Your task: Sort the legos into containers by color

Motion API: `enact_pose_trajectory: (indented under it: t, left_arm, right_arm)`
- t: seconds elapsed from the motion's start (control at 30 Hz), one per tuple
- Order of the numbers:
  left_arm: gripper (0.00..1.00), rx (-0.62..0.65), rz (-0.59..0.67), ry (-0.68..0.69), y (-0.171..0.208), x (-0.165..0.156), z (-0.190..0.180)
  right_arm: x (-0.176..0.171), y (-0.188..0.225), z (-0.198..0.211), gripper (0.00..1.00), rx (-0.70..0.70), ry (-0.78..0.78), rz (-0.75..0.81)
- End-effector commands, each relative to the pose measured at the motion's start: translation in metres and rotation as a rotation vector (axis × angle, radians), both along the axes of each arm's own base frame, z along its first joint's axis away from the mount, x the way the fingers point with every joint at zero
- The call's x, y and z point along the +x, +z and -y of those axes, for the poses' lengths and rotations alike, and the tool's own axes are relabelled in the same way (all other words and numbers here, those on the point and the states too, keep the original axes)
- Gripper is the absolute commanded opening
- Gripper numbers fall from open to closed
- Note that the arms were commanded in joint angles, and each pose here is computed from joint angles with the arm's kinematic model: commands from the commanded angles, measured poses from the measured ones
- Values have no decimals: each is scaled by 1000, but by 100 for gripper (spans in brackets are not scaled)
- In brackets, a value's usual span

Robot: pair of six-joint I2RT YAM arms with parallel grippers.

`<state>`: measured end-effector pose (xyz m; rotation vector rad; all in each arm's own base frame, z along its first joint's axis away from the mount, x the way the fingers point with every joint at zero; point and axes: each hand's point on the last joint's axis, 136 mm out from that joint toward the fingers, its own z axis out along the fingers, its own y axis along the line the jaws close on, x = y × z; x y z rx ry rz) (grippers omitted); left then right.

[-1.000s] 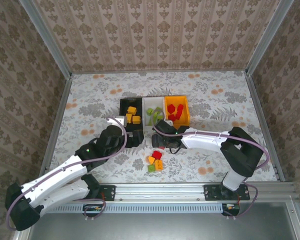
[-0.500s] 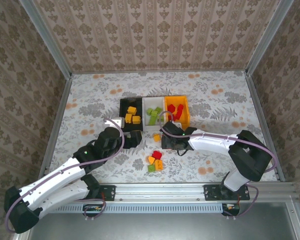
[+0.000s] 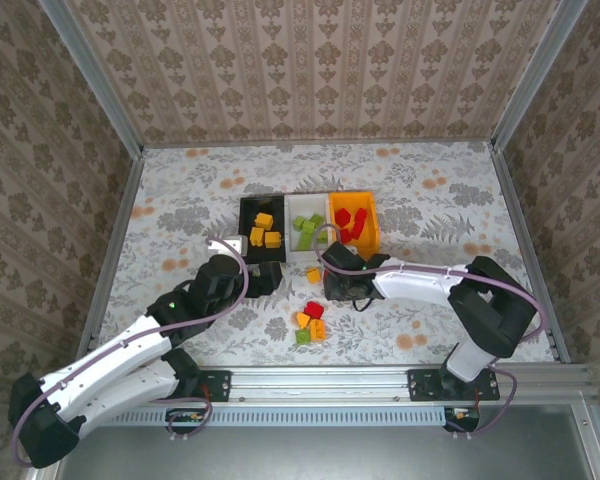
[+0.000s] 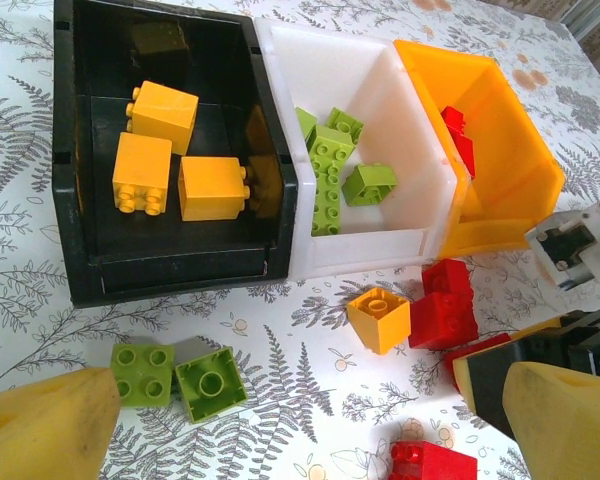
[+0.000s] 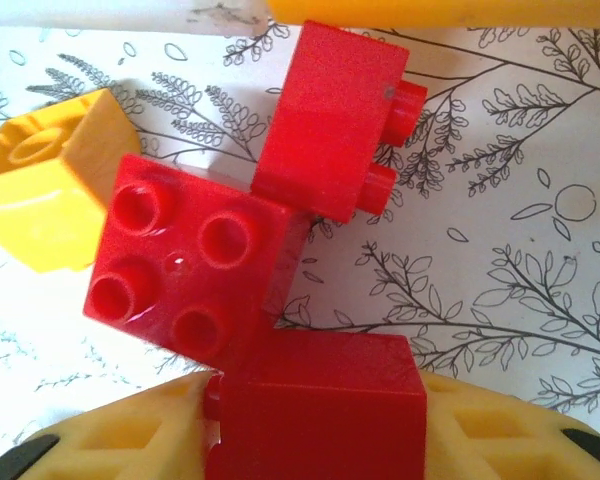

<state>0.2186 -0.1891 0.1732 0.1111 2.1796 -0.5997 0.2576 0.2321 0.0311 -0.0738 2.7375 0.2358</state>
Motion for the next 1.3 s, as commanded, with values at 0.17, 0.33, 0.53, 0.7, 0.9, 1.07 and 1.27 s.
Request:
enact_pose_trajectory:
  t: [0.17,0.33,0.53,0.7,0.9,1.07,1.27]
  left_arm:
    - [100,16,-40,22,-14,2,-3]
    - [100,15,-51,9,-19,1,0]
    - [100,20,-79,1,-25,-1,1]
    - [100,17,-91,-18,-26,-3,4]
    - [100,36,-116,-39,-32,-4,7]
    - [100,60,-128,-63,-35,-4,11]
    - [98,147,-197,-215,-41,-10,40]
  right_arm:
    - [-3,72,39,40,87,-41,126]
    - [30,124,68,39,129,-128,238]
    - [96,127,63,39,131,-203,259]
    - [142,103,56,39,83,-245,219]
    - [170,94,48,51,68,-256,208]
    - [174,113,42,77,106,-248,234]
    - [145,132,42,81,167,-217,268]
